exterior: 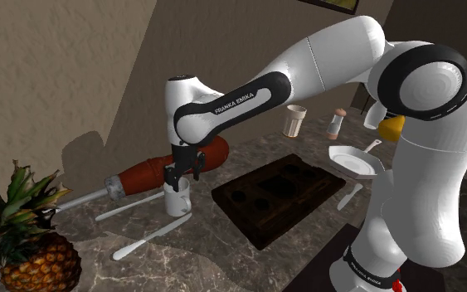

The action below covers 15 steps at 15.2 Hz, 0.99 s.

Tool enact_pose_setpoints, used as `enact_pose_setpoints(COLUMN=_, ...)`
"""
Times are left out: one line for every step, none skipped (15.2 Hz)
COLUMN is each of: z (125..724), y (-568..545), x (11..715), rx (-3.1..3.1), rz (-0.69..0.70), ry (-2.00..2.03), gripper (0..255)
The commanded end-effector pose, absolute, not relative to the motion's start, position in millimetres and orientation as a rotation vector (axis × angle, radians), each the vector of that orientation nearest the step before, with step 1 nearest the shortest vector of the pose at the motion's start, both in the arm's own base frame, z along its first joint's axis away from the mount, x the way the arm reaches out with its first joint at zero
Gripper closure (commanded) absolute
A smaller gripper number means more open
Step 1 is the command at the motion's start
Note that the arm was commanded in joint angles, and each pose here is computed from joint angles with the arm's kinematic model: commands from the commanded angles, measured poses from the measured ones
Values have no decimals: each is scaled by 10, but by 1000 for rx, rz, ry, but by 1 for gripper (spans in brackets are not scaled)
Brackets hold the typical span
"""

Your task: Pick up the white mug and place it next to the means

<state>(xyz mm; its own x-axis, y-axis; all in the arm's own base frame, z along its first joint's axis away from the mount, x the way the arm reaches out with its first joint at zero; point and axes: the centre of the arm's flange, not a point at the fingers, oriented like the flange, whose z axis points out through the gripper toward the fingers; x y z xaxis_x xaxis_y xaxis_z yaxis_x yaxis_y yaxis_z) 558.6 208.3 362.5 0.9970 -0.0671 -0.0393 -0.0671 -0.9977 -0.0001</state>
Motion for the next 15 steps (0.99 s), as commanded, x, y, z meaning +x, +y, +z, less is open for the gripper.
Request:
enact_pose_setpoints(z=3625, y=2083, x=5586, rx=-3138, rz=62, ry=105, gripper=0)
enact_pose_setpoints(z=3625, y=2083, x=5586, rx=-3138, rz=62, ry=105, gripper=0)
enact_pose_setpoints(z=3625, y=2083, x=5586, rx=-3138, rz=62, ry=105, gripper=0)
enact_pose_setpoints(z=3757, y=2082, x=5591, rx=-3138, rz=62, ry=105, gripper=0)
enact_pose_setpoints(z=3889, y=2082, x=5596, rx=-3138, rz=62, ry=105, gripper=0)
enact_pose_setpoints(z=4020, y=2082, x=5601, rx=-3138, rz=62, ry=105, gripper=0)
enact_pose_setpoints(z=4124, y=2081, x=5605, rx=-3138, rz=62, ry=105, gripper=0)
enact_pose_setpoints(z=4124, y=2081, x=5605, rx=-3138, rz=62, ry=105, gripper=0)
enact_pose_setpoints(z=4124, y=2081, x=5605, rx=-3138, rz=62, ry=105, gripper=0)
enact_pose_setpoints(z=4124, y=2081, x=5605, rx=-3138, rz=62, ry=105, gripper=0)
enact_pose_setpoints(z=4124, y=2081, x=5605, rx=-3138, rz=62, ry=105, gripper=0)
enact_pose_setpoints(z=4124, y=2081, x=5605, rx=-3138, rz=62, ry=105, gripper=0)
enact_pose_setpoints(z=4124, y=2081, x=5605, rx=-3138, rz=62, ry=105, gripper=0)
enact_pose_setpoints(z=4124, y=2081, x=5605, rx=-3138, rz=62, ry=105, gripper=0)
enact_pose_setpoints(z=4124, y=2081, x=5605, rx=-3138, rz=62, ry=105, gripper=0)
